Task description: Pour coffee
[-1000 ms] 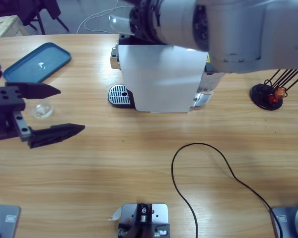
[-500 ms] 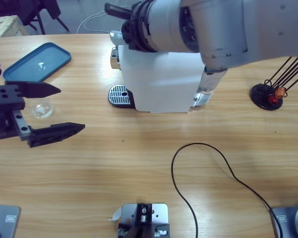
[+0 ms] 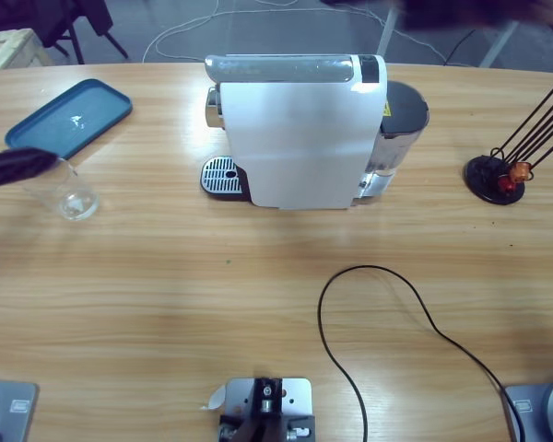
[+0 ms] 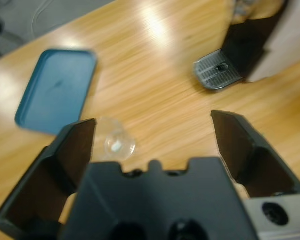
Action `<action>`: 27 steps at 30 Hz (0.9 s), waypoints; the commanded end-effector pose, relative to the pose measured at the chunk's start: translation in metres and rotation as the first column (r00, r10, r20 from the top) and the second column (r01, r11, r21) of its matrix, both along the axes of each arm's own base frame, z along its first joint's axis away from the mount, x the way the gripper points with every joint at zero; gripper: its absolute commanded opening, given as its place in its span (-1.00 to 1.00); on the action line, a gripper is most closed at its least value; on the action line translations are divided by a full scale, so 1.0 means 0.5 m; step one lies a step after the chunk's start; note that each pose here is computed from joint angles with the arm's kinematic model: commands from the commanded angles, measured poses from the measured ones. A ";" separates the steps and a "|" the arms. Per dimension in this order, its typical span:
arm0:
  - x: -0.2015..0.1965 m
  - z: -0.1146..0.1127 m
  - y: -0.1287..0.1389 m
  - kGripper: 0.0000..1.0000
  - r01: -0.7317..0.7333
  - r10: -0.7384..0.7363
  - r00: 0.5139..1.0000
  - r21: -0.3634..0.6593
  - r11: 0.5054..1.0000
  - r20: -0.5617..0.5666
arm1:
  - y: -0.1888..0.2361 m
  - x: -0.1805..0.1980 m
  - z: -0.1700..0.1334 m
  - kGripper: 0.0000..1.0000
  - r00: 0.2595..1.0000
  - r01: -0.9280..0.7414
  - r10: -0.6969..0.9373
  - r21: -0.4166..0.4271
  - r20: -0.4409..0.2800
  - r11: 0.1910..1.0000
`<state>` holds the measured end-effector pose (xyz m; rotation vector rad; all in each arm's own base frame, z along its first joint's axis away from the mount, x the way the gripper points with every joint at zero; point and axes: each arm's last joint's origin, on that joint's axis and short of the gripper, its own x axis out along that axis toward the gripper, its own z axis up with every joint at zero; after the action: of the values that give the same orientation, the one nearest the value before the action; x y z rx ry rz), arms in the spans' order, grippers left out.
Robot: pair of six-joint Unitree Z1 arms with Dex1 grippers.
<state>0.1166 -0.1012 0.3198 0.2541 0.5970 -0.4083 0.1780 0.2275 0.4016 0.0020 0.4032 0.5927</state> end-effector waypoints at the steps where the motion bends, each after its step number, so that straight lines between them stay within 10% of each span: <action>1: 0.024 -0.093 0.078 1.00 -0.395 0.390 0.907 -0.001 0.919 -0.160 | -0.135 -0.117 -0.098 1.00 0.993 -0.006 -0.003 -0.068 -0.122 0.998; 11: 0.015 -0.201 0.077 1.00 -0.289 0.285 0.957 -0.097 0.952 -0.054 | -0.142 -0.124 -0.126 1.00 0.984 -0.001 -0.020 -0.118 -0.177 0.993; 27: 0.093 -0.250 0.058 1.00 -0.285 0.283 0.958 -0.030 0.958 -0.053 | -0.113 -0.098 -0.167 1.00 0.978 0.067 -0.104 -0.203 -0.181 0.977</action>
<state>0.1540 -0.0744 0.2136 0.0875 0.5923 -0.1711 0.1247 0.1613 0.3432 -0.0652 0.5779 0.4999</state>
